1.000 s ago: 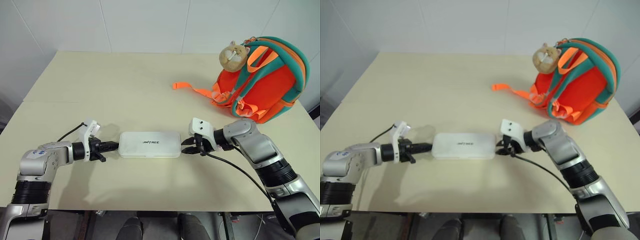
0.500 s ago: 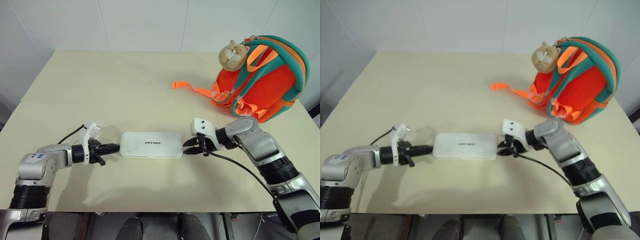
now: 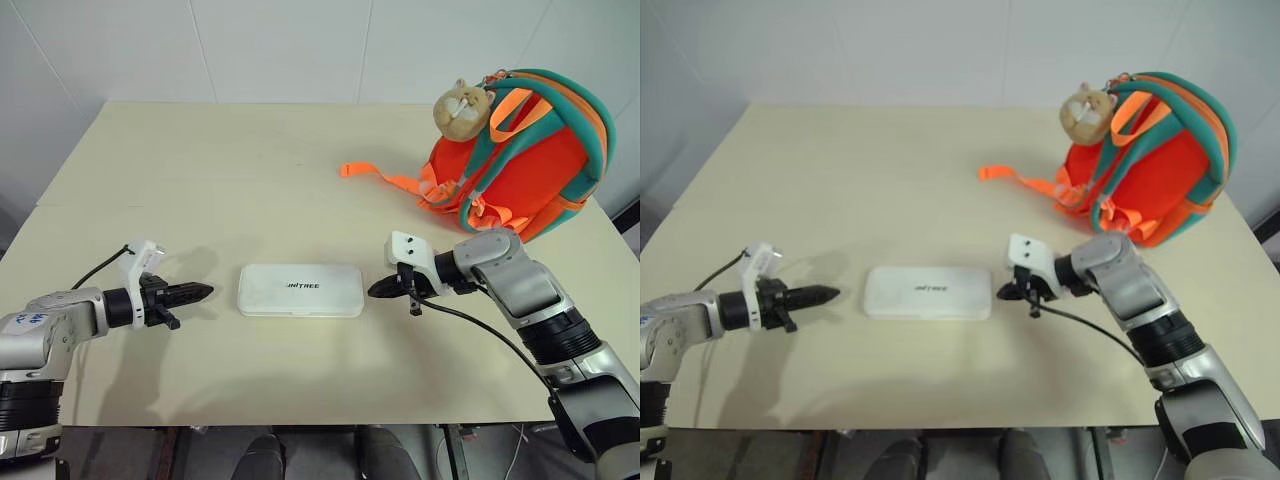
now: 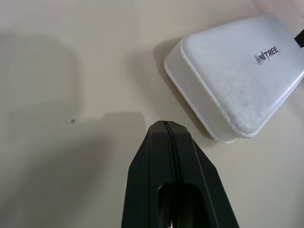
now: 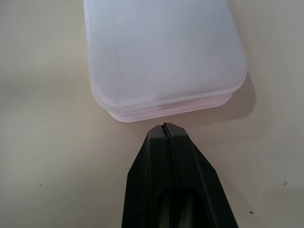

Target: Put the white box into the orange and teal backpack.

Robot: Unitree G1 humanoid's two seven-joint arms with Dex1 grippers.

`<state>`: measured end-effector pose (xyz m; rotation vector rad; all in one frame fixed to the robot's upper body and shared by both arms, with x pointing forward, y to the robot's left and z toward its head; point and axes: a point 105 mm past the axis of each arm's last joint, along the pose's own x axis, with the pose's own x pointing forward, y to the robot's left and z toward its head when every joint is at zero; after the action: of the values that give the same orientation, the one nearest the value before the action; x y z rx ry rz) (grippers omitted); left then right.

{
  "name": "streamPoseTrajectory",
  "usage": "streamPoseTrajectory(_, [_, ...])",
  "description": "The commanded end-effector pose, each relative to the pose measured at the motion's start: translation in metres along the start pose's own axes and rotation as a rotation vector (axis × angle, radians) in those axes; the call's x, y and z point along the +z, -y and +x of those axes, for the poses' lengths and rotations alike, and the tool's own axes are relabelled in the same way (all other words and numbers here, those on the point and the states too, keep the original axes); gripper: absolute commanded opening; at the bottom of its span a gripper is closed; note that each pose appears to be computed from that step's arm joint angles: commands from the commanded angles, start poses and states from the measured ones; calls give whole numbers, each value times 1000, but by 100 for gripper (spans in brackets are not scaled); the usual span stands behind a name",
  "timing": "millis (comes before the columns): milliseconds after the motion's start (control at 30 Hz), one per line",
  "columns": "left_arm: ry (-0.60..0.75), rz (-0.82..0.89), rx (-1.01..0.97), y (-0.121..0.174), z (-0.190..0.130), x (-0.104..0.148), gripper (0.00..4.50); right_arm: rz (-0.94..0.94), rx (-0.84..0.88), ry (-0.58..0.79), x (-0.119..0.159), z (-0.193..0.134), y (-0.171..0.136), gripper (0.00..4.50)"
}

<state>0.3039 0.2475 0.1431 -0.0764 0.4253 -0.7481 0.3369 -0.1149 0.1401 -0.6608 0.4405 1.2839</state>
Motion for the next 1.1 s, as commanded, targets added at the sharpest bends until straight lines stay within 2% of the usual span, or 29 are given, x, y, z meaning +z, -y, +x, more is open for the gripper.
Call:
streamPoseTrajectory(33, [127,90,12,-2,-15,28,62,-44,-44,2,6,-13,9,12])
streamPoseTrajectory(200, [349,-119,-19,-9,-21,58,203,-45,-36,6,6,-9,7,12])
streamPoseTrajectory(367, [453,-305,-53,-13,-25,69,356,-42,-29,9,5,-7,5,12])
streamPoseTrajectory(467, [464,-412,-79,-15,-25,65,447,-38,-25,8,3,-6,4,12])
streamPoseTrajectory(600, [434,-500,-103,-11,-17,49,447,-29,-21,9,2,-5,4,12])
streamPoseTrajectory(833, [289,-653,-108,-9,7,11,447,-22,-13,4,1,-4,3,12])
streamPoseTrajectory(1100, [231,-766,-169,-7,33,-2,447,-23,0,3,1,-2,2,12])
